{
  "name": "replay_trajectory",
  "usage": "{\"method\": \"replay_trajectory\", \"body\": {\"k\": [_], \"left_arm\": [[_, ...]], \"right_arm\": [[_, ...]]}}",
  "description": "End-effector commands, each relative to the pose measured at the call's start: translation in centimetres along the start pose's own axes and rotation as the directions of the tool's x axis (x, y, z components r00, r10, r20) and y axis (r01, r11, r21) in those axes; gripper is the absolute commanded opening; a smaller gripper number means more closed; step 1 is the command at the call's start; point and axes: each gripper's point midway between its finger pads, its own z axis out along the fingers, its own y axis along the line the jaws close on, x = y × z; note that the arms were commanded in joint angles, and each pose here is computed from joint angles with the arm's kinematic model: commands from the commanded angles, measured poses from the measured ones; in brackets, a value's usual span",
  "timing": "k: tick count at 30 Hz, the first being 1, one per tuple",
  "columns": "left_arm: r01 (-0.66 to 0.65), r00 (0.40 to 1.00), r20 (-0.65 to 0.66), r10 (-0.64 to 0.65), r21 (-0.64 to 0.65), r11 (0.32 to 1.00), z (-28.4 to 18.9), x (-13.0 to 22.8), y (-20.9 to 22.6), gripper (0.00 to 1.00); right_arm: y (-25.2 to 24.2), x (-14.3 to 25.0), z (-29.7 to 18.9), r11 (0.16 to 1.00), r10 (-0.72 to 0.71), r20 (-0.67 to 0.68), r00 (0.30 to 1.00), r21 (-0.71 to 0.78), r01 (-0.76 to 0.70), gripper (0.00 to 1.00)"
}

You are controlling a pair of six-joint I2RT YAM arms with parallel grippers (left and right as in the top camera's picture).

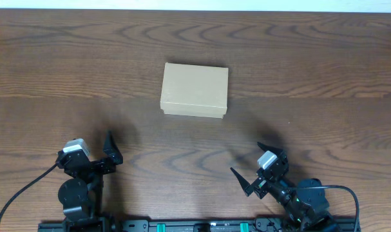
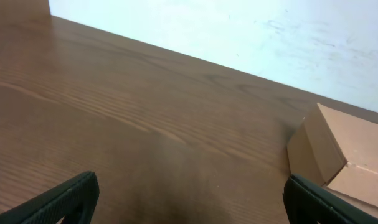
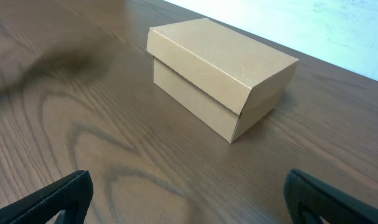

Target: Pack container

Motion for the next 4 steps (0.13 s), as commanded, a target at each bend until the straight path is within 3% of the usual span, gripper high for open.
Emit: {"method": "replay_trajectory", "body": {"k": [1, 4], "left_arm": [[0.012, 1.000, -0.022, -0.013, -0.028, 1.000, 0.31, 1.24, 0.72, 0.95], [0.012, 1.000, -0.022, -0.013, -0.028, 1.000, 0.31, 1.24, 0.72, 0.95]], "right_arm": [[0.17, 0.05, 0.02, 1.000, 0.012, 0.004, 1.000, -0.006, -0.012, 0.99], [0.17, 0.05, 0.02, 1.000, 0.012, 0.004, 1.000, -0.006, -0.012, 0.99]]}}
